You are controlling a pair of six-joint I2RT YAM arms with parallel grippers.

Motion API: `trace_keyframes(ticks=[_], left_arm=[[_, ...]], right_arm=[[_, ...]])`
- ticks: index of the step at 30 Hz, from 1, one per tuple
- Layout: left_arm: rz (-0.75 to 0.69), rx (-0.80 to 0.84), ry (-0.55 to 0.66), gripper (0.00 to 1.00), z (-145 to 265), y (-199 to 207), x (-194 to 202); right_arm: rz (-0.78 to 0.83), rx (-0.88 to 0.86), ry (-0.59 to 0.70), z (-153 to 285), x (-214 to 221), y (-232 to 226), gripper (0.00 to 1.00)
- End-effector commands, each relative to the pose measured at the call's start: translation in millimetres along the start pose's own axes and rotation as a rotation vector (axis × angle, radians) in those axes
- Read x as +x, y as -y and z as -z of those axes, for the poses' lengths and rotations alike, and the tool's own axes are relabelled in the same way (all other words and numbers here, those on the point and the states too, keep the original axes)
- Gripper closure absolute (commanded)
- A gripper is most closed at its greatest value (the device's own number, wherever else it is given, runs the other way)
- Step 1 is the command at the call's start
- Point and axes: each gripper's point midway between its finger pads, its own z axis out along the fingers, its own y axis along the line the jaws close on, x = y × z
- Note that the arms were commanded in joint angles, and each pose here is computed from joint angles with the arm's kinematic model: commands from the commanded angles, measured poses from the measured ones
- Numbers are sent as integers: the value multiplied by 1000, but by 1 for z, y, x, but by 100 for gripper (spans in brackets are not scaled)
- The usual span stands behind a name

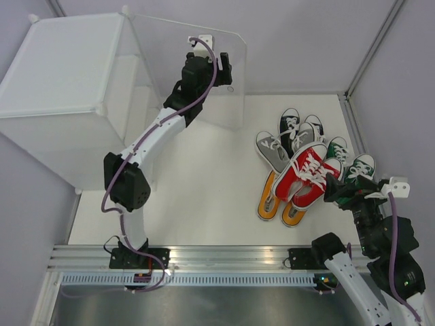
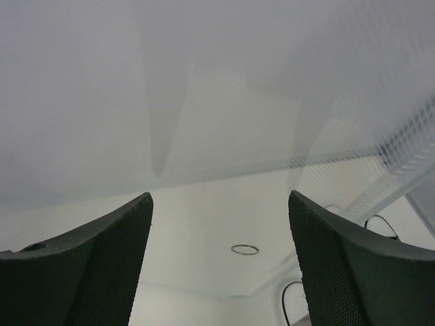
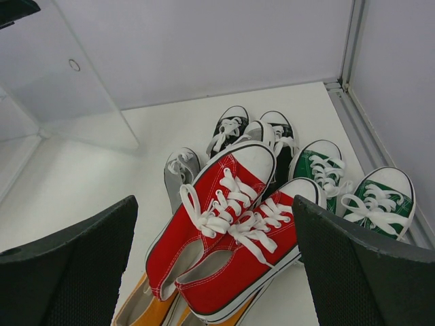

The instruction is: Place and organize the shoes in the shoe cabinet

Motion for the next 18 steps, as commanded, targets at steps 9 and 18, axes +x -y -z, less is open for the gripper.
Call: trace_keyframes(ticks=[9,18], left_arm=[[52,-164,397,10,-70,-35,-78],[13,-141,563,0,-97,-66,-83]], right_arm=[[29,-22,-48,-15,5,-10,2],[59,-38,-99,-24,15,-16,2]])
